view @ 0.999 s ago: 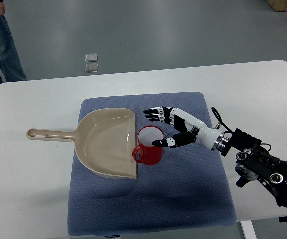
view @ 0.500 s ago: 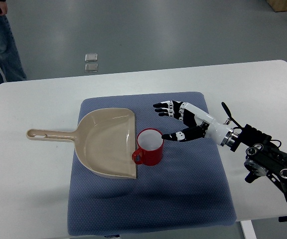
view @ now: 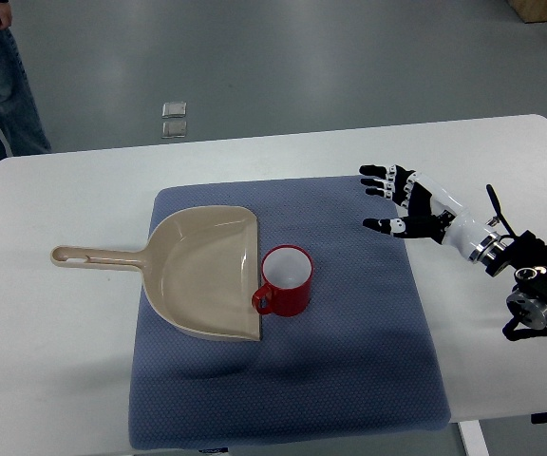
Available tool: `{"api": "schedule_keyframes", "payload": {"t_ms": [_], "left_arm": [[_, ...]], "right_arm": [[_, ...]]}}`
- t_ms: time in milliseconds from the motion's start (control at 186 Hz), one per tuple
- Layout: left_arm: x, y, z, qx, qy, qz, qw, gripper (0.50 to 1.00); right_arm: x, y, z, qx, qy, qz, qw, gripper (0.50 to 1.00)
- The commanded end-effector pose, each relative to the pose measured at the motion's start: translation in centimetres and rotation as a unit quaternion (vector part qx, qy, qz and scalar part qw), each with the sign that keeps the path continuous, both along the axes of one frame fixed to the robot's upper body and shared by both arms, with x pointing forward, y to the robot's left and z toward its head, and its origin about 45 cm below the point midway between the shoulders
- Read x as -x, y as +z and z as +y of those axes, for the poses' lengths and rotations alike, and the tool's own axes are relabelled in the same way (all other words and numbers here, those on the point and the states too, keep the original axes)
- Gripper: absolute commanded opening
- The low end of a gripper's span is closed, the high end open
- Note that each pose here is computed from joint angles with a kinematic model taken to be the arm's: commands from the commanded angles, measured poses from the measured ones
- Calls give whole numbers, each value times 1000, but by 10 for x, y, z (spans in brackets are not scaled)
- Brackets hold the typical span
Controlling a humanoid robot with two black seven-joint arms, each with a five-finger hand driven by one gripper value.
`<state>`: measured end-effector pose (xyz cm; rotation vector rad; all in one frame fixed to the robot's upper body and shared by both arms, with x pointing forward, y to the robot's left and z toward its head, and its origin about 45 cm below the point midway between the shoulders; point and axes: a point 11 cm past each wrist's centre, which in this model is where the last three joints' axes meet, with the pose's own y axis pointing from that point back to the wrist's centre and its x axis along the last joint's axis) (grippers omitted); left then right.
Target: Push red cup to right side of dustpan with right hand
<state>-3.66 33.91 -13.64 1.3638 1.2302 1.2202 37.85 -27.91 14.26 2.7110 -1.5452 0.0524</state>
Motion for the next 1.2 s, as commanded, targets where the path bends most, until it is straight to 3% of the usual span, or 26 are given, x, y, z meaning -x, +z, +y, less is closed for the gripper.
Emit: {"api": "schedule_keyframes", "payload": {"t_ms": [0, 414, 693, 1192], "left_arm": [[0, 0, 0, 1, 0, 0, 1000, 1000], [0, 0, 0, 0, 0, 0, 1000, 1000], [0, 0, 0, 0, 0, 0, 1000, 1000], [0, 0, 0, 0, 0, 0, 1000, 1000]], "right_arm": [[0, -4, -10, 5, -28, 2, 1000, 889], [-2, -14, -45, 3, -155, 7, 988, 895], [11, -28, -49, -17, -169, 31, 985, 899], [14, -34, -46, -58, -190, 48, 979, 915]]}}
